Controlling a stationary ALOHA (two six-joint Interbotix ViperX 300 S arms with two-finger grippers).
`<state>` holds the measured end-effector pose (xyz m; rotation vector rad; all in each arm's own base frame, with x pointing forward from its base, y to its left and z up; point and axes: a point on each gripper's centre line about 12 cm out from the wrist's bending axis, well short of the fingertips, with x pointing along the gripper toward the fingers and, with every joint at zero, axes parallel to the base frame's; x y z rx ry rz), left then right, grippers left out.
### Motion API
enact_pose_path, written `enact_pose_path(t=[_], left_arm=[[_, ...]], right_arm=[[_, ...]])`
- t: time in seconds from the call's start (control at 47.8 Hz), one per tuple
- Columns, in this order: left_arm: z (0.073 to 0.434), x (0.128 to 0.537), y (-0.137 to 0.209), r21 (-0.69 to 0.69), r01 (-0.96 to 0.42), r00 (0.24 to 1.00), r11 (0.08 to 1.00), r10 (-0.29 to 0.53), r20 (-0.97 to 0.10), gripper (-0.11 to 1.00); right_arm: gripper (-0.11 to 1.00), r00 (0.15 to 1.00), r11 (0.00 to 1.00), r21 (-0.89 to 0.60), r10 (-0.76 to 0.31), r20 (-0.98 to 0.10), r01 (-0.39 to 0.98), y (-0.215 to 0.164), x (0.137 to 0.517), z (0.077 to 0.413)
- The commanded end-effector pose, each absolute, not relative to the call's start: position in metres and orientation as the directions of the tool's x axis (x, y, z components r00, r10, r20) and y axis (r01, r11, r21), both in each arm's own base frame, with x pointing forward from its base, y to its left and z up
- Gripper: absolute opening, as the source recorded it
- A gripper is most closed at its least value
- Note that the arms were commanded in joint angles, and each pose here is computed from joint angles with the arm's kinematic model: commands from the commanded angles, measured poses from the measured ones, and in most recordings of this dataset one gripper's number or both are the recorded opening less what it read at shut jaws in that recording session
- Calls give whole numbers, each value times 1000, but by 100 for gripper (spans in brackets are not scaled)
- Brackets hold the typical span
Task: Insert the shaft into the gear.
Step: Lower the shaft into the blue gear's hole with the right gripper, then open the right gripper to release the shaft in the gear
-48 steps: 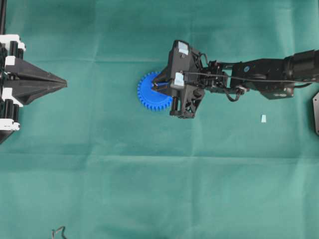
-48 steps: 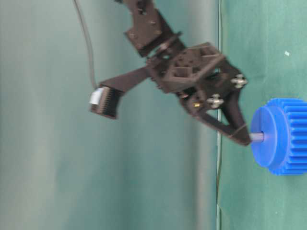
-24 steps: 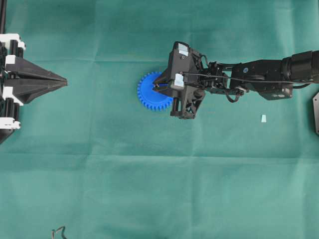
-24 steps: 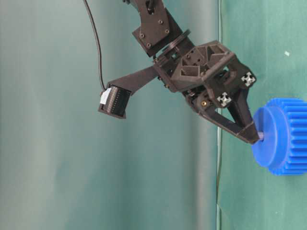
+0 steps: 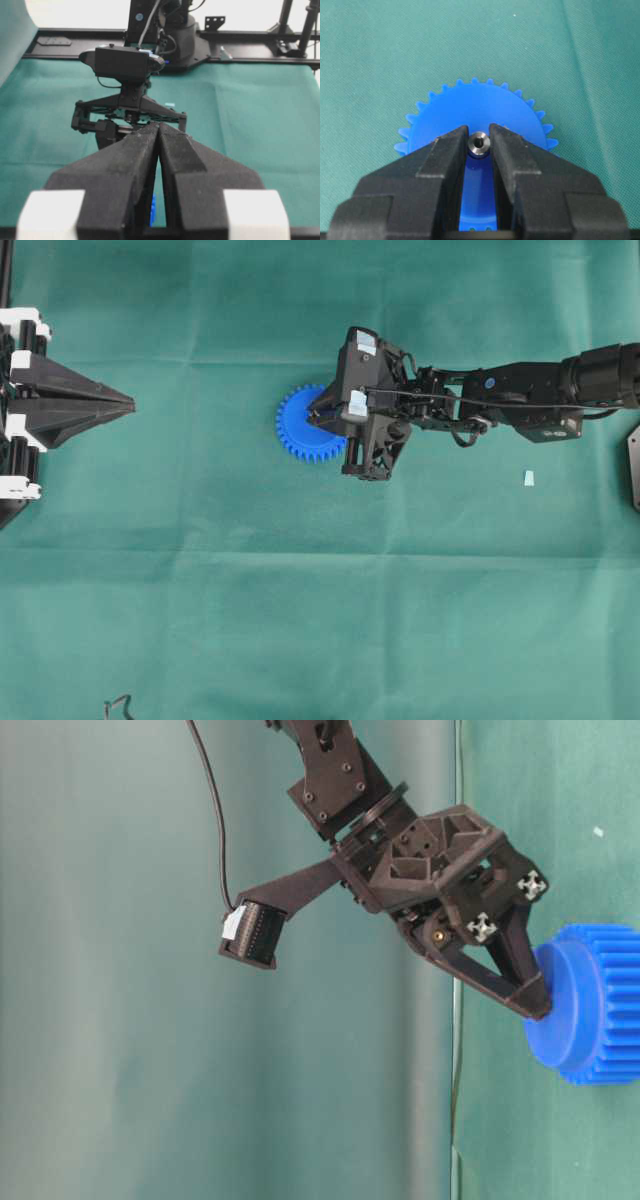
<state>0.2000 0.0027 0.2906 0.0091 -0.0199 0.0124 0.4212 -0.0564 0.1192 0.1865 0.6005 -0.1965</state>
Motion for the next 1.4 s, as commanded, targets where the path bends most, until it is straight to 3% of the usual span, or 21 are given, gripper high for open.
enact_pose_path(t=[0.0, 0.168, 0.209, 0.419, 0.524, 0.775, 1.173, 1.382], left_arm=[[300, 202, 3, 12, -15, 999, 1000, 15, 43, 0], [300, 202, 3, 12, -15, 999, 1000, 15, 43, 0], [300, 202, 3, 12, -15, 999, 1000, 15, 43, 0], [300, 202, 3, 12, -15, 999, 1000, 15, 41, 0], [299, 202, 3, 12, -15, 999, 1000, 15, 37, 0], [299, 202, 3, 10, -15, 999, 1000, 15, 37, 0], [300, 202, 3, 10, -15, 999, 1000, 15, 38, 0], [300, 202, 3, 12, -15, 999, 1000, 15, 41, 0]], right_arm=[[19, 821, 964, 120, -132, -556, 235, -57, 425, 127], [19, 822, 964, 121, -132, -554, 236, -57, 425, 127], [24, 823, 964, 121, -132, -553, 236, -57, 425, 128], [81, 826, 964, 121, -133, -548, 236, -57, 426, 129], [97, 828, 964, 121, -133, -545, 236, -57, 427, 129], [94, 835, 965, 124, -131, -534, 231, -57, 426, 143], [94, 907, 979, 103, -122, -403, 178, -51, 400, 241], [94, 929, 981, 100, -123, -350, 168, -49, 380, 269]])
